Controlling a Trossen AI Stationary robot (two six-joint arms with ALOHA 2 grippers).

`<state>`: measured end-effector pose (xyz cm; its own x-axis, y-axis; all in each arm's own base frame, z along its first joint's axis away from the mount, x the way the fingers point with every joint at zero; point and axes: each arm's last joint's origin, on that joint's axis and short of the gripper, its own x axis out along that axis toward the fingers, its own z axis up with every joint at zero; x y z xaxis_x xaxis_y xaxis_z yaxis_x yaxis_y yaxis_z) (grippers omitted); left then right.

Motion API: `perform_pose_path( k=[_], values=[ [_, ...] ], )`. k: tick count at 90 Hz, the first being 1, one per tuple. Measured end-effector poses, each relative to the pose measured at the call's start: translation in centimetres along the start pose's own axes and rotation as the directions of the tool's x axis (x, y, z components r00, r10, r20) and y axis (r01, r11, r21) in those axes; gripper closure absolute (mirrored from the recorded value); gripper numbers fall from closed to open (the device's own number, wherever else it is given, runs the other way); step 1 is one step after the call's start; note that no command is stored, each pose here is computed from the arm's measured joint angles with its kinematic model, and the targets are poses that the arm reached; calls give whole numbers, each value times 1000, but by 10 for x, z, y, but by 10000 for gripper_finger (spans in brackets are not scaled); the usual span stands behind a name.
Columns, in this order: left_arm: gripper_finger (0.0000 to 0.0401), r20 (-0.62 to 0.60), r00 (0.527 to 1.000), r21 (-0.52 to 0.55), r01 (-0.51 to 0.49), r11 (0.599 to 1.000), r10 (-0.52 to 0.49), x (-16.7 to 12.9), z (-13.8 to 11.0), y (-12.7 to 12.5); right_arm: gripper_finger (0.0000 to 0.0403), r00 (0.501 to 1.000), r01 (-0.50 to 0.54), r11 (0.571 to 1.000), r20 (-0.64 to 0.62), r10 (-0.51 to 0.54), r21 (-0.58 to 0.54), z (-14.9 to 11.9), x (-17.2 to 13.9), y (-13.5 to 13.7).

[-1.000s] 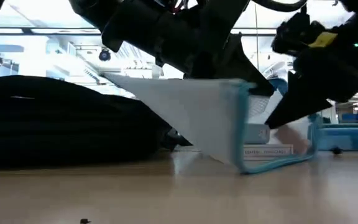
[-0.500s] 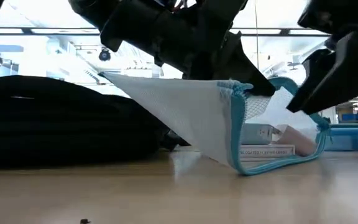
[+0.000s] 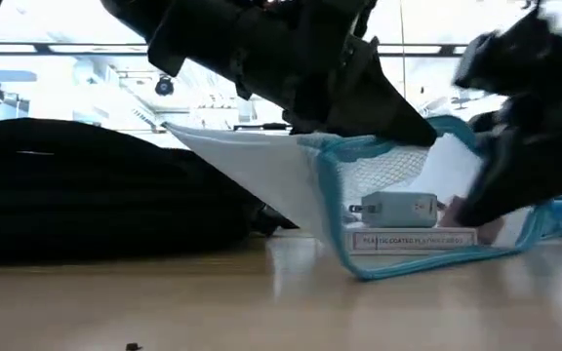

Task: Unpack backpack
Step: Put the pink charger adapter into the white mesh zipper pouch, then put the black calculator into the white mesh zipper pouch

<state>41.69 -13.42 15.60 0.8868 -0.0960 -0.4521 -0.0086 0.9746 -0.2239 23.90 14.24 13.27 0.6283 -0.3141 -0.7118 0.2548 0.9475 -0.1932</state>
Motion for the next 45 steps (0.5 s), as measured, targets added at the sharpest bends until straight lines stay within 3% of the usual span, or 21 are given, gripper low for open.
perform_pose_path(
  k=[7, 15, 28, 45],
  values=[
    [401, -10, 1000, 4, -1, 1000, 1, 0, -1, -1, 385, 999, 42, 999, 1, -42, 31, 4, 7, -8],
    [401, -24, 1000, 7, -2, 1000, 3, -1, -3, -2, 391, 1000, 20, 999, 3, -20, 39, 7, 4, -9],
    [401, -47, 999, 9, -8, 1000, 8, -1, -6, -2, 400, 991, -134, 991, -6, 134, 4, 7, -12, 5],
    [401, -43, 999, 15, -6, 1000, 6, -1, -5, -2, 402, 947, -318, 947, 39, 320, -56, 5, -13, 30]
  ],
)
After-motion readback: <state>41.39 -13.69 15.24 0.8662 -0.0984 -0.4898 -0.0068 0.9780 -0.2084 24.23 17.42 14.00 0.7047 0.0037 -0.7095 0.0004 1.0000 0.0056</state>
